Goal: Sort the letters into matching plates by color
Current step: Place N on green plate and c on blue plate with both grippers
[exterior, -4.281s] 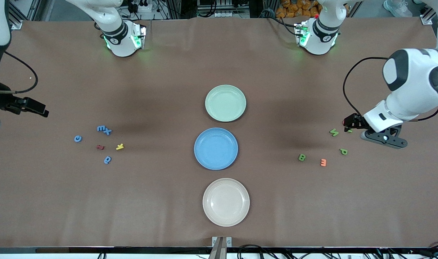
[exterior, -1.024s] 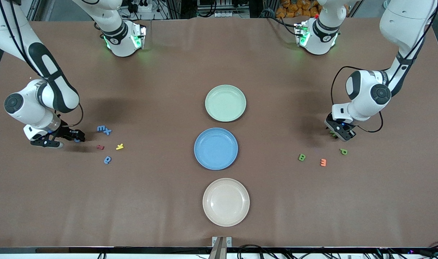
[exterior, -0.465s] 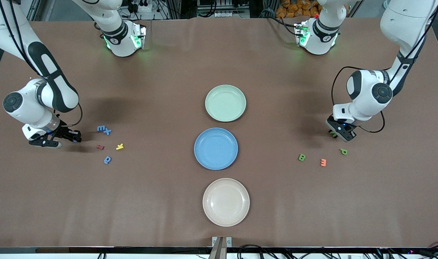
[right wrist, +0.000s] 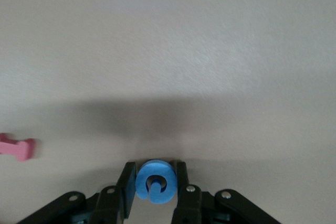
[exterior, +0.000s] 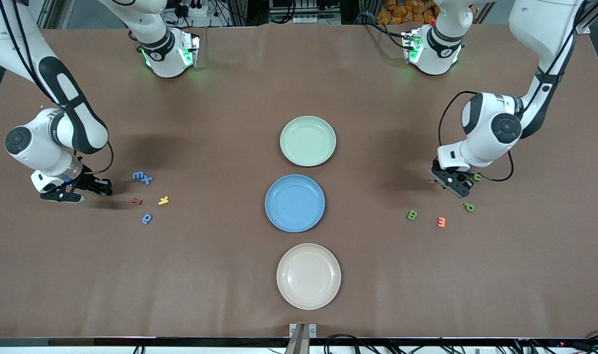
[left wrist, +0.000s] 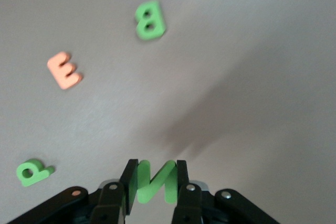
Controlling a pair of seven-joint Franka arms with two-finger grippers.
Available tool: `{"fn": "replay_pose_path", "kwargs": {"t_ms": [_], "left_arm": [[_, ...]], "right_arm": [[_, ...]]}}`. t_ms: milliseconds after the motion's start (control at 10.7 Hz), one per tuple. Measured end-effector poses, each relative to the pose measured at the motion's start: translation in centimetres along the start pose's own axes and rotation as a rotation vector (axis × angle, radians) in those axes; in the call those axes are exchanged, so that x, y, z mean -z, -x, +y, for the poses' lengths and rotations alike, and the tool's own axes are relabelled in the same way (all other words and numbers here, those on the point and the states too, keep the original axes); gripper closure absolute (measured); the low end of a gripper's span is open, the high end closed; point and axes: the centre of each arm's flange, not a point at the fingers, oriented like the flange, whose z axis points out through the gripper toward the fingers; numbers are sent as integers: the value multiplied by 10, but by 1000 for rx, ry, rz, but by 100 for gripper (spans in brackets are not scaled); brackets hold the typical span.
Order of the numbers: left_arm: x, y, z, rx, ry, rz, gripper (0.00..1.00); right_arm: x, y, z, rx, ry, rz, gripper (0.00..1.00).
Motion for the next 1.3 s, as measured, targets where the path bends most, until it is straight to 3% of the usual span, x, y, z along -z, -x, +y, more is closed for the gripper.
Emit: {"fn": "replay_pose_path", "kwargs": {"t_ms": [279, 558, 745, 931, 1303], "left_arm": [[28, -40, 38, 92, 29, -37, 67], [36, -68, 87, 211, 49, -34, 67], [41, -85, 132, 310, 66, -33, 67], [44, -95, 173, 404, 81, -48, 67], [41, -107, 257, 564, 89, -84, 67]], "right_arm": [[52, -36, -23, -56, -23, -49, 65], [75, -60, -103, -129, -31, -18, 65], [87, -69, -171, -157, -69, 4, 65], [102, -72, -238, -171, -128, 21, 65], [116, -54, -347, -288, -171, 11, 65]]}}
